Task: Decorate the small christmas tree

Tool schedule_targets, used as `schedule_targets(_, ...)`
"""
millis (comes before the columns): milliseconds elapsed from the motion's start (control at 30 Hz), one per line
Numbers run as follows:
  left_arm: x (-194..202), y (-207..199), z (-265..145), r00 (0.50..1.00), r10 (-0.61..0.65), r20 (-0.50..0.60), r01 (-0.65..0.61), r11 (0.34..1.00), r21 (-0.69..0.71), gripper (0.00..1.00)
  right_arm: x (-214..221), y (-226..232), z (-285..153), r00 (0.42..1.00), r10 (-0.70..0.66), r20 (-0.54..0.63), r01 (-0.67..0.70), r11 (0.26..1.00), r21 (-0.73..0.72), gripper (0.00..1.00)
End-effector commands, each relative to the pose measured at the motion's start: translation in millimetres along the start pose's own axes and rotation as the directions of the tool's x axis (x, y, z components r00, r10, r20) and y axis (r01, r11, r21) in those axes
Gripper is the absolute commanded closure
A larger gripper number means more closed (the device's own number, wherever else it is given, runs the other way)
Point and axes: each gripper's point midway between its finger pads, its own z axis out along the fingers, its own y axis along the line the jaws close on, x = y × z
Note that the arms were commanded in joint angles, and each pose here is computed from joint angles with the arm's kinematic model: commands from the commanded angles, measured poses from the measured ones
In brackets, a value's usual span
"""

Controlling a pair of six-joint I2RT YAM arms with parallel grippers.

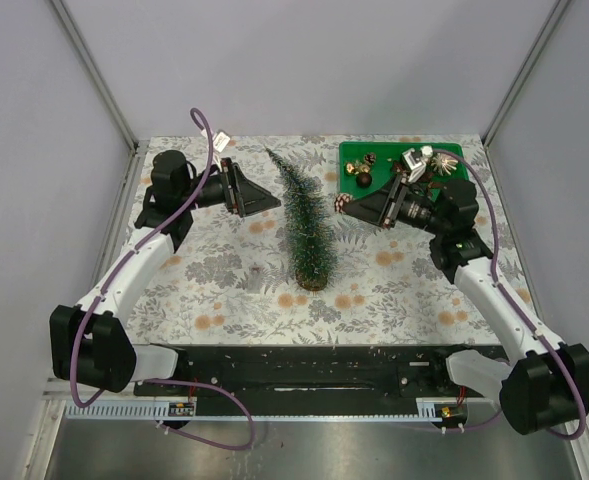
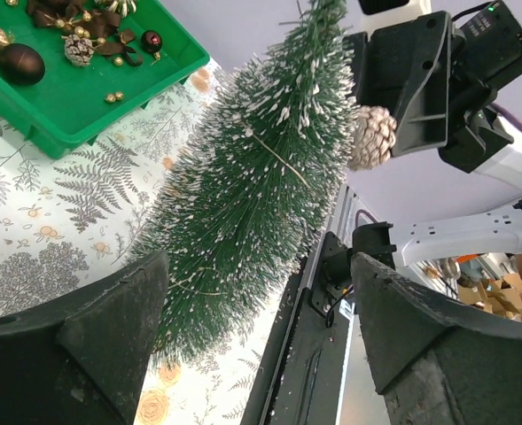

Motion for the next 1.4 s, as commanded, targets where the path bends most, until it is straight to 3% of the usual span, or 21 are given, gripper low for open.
schedule_targets(0,-9.7,-17.2,-2.1,0.998,0.054,0.031,-0.056,0.997,0.054,0.14,-9.9,36.4,11.9,0.995,-0.096,0.011,0.097,0.990,-0.098,0.55)
schedule_targets(833,-6.7,-19.8,-4.0,0.997,0.068,0.019,-0.069,0.996,0.054,0.13,-10.1,8.0,33.6,0.997,-0.076,0.001,0.076,0.992,-0.104,0.60)
schedule_targets(1367,-3.2,-21.9,-6.6,0.997,0.074,0.010,-0.075,0.996,0.050,0.13,7.9,-24.6,27.6,0.998,-0.061,0.008,0.061,0.998,-0.034,0.65)
